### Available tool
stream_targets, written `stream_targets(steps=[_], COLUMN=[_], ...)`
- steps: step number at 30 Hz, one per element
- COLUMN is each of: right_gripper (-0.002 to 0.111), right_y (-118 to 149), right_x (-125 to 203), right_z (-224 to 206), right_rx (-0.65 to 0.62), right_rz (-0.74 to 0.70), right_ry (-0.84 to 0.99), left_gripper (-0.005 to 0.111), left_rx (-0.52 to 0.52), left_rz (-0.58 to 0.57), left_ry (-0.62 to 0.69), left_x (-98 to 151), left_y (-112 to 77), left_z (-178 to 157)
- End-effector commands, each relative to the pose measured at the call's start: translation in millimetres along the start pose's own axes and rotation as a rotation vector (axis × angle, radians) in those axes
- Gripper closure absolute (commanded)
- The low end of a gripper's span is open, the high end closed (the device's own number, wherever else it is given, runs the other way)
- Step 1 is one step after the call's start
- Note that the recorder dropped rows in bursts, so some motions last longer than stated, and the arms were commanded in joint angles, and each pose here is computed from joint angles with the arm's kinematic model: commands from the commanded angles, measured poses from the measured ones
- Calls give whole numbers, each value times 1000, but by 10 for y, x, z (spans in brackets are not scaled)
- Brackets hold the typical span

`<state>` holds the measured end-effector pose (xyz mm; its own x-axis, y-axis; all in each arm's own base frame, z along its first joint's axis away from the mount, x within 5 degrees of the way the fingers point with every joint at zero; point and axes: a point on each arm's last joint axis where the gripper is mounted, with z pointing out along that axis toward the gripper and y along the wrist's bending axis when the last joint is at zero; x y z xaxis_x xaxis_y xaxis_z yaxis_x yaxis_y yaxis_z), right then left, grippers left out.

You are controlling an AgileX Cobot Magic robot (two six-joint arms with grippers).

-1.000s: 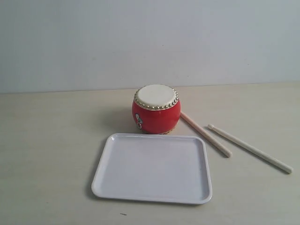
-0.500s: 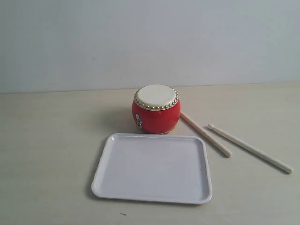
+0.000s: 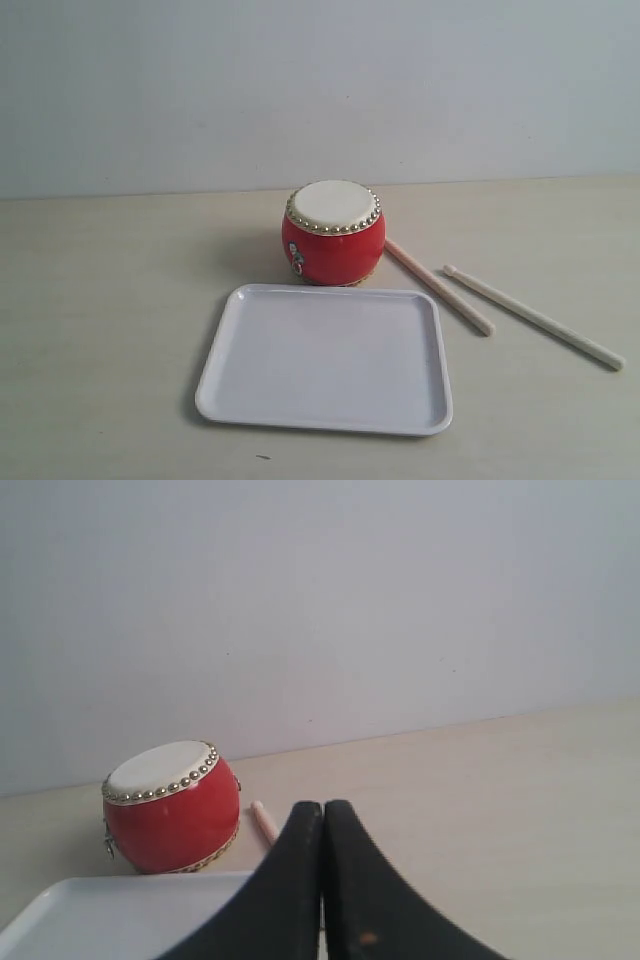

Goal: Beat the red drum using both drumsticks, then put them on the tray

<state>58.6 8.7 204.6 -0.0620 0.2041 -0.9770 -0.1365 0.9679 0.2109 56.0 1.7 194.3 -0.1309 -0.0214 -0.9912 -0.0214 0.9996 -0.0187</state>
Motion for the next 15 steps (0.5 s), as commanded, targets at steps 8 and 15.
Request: stream_targets(steps=[8,15], right_gripper=[108,108], right_y=[-6,-11], right_x=[0,-2], right_z=[1,1], right_rx=[5,13], right_rz=[-85,-229], right_ry=[-12,-13], left_gripper=[107,107], left_rx=[-3,-3], left_rz=[-5,-5], left_ry=[-5,-5], left_x=[5,5], left_y=[2,2], left_z=[-2,-2])
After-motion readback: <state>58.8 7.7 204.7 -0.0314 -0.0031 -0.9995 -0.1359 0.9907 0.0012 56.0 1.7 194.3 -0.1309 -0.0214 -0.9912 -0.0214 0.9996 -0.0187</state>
